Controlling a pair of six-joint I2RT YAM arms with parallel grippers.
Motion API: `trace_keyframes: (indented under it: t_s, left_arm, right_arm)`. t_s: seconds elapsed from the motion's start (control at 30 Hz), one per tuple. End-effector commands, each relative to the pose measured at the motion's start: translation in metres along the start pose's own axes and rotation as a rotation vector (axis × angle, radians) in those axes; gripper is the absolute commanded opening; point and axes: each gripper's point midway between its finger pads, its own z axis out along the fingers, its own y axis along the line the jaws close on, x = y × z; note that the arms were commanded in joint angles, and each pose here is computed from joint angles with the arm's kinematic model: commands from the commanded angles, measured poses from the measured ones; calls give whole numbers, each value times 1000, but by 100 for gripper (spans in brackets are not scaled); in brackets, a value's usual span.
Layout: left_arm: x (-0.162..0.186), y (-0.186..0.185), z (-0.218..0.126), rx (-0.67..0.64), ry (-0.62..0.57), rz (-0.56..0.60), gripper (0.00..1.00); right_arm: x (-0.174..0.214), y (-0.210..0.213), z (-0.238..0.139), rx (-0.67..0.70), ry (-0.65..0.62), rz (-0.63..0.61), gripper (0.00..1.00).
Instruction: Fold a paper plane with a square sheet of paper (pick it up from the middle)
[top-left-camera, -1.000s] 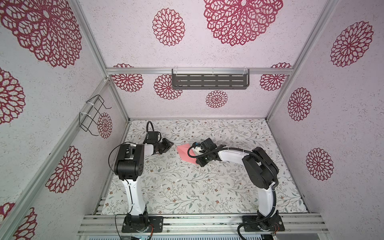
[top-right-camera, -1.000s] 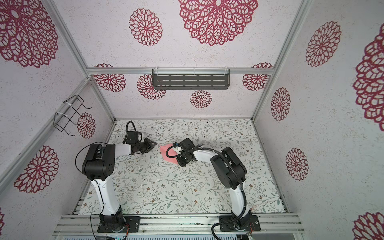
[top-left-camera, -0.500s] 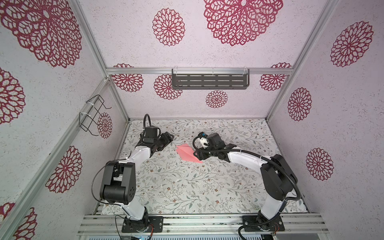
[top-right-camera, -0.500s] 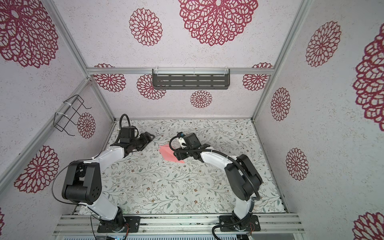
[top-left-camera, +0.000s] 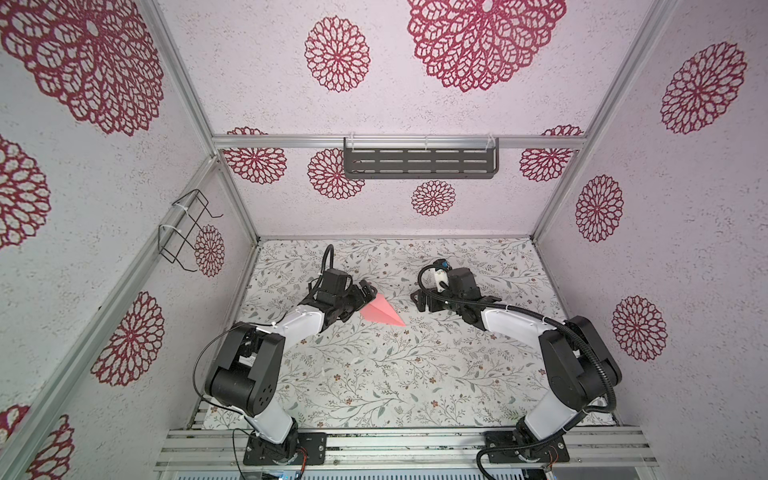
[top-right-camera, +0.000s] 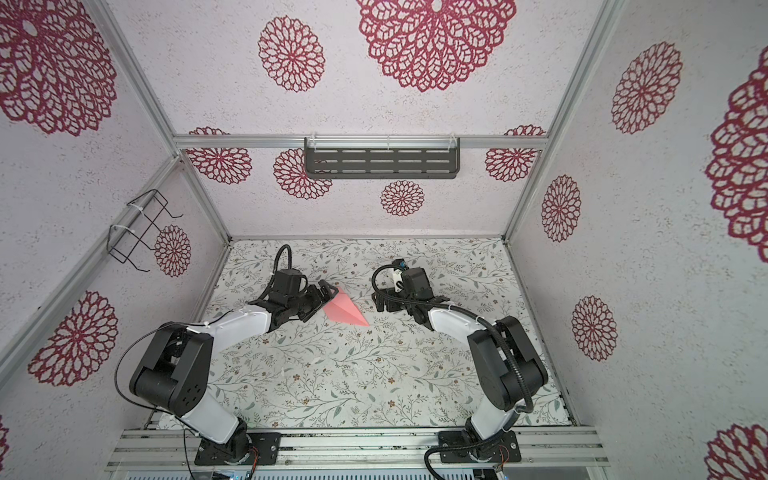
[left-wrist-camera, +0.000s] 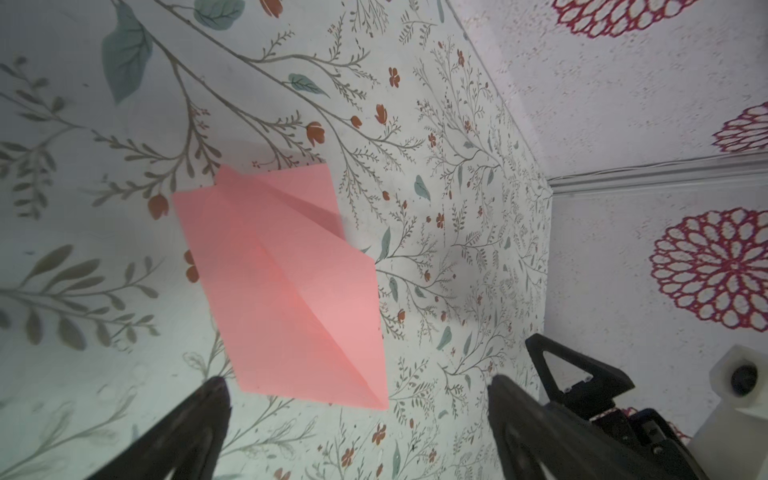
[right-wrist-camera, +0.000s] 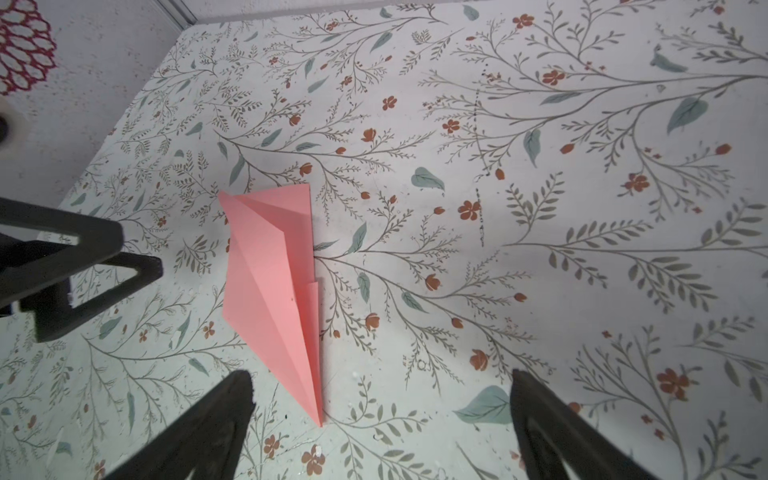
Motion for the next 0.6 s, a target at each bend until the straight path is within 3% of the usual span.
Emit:
trace_keyframes:
  t_s: [0.0,0.4,0.57]
  left_arm:
    - [-1,-6,14,51,11,-60,91]
    - [-7,-2,58,123,98,-68,60]
    - [-7,2,60,151,86,-57,53]
  right_arm:
    - [-13,24,-1,-112,-9,-23,99]
    - [-13,22,15,-109,9,-40,98]
    - [-13,21,13,-98,19,-30,97]
